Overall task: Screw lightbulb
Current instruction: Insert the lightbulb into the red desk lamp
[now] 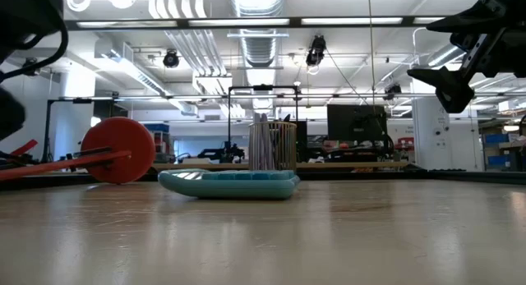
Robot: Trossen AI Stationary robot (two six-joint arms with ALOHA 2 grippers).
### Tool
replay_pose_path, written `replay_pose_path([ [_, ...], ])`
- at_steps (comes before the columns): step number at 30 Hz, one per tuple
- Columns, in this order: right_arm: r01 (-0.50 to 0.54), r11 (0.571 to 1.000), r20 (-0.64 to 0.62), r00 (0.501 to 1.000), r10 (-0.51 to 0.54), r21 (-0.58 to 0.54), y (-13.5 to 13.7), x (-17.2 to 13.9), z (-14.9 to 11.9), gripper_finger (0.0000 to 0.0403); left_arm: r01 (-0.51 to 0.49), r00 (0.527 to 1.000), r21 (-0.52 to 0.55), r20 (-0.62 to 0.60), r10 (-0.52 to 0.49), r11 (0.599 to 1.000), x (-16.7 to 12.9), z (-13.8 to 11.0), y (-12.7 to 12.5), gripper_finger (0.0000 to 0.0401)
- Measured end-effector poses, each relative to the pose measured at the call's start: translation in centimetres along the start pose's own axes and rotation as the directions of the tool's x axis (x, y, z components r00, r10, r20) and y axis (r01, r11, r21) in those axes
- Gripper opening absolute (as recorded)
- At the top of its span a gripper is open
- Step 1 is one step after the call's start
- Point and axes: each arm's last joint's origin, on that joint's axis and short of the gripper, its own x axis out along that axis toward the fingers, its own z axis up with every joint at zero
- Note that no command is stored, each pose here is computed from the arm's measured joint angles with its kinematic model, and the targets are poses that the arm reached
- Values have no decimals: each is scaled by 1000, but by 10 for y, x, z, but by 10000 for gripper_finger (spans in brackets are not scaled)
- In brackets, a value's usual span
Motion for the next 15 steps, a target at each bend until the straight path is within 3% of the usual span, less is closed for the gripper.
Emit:
replay_pose_path([
  [15, 0, 1000, 0, 1000, 0, 11, 0, 0, 0, 332, 57, 998, 115, -45, -52, 992, 26, 14, 9, 232],
])
